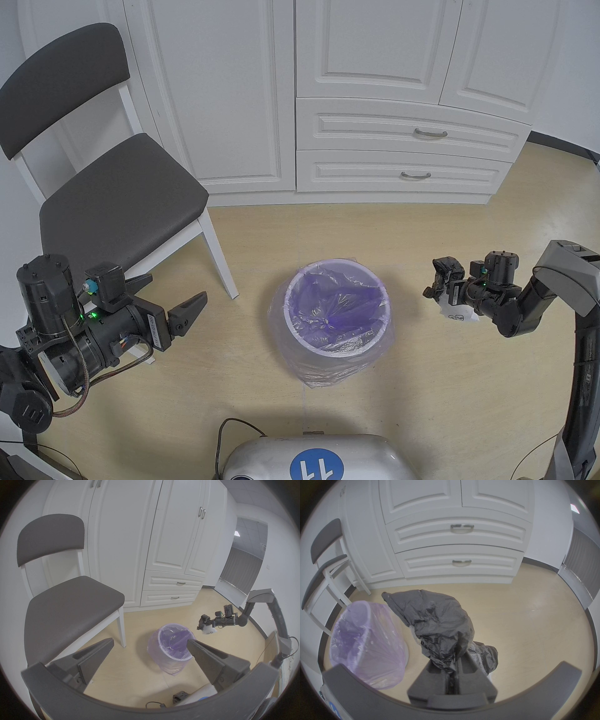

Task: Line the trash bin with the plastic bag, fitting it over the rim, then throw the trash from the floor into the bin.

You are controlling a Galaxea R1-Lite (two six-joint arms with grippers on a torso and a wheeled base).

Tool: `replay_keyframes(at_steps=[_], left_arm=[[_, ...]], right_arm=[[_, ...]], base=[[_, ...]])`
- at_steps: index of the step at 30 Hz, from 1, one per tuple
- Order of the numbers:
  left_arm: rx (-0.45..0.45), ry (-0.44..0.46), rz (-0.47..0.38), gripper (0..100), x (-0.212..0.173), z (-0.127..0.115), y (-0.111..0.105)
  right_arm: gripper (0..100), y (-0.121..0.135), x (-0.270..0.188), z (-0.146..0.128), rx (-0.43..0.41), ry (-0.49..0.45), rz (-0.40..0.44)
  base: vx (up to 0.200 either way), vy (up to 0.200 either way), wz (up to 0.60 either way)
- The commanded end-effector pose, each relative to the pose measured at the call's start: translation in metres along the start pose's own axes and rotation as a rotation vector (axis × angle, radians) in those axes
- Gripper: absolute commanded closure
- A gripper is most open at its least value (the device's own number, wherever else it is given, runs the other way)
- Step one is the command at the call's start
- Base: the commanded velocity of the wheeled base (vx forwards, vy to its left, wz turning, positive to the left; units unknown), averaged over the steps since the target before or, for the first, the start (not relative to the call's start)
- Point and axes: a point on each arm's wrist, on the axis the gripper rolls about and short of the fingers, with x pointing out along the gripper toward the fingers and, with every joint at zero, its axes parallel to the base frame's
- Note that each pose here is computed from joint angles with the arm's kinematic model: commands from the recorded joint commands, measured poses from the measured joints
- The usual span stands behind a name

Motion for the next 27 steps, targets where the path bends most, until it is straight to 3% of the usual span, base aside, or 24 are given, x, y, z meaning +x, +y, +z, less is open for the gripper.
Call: replay_keyframes(at_steps=[1, 16, 27], left_arm=[[0.001, -0.011, 0.023, 0, -0.001, 0.002, 0.006], [0.0, -0.006, 0.049, 0, 0.001, 0.002, 0.011], [0.028, -0.013, 0.07, 0, -0.001, 0.003, 0.016]], right_arm=[[100, 0.005, -0.025, 0.028, -0.018, -0.057, 0.013], [100, 0.011, -0.05, 0.046, -0.044, -0.097, 0.025], [100, 0.012, -0.094, 0.047, -0.036, -0.129, 0.018]], base=[[0.0, 0.0, 0.0], [0.0, 0.0, 0.0], [0.0, 0.0, 0.0]])
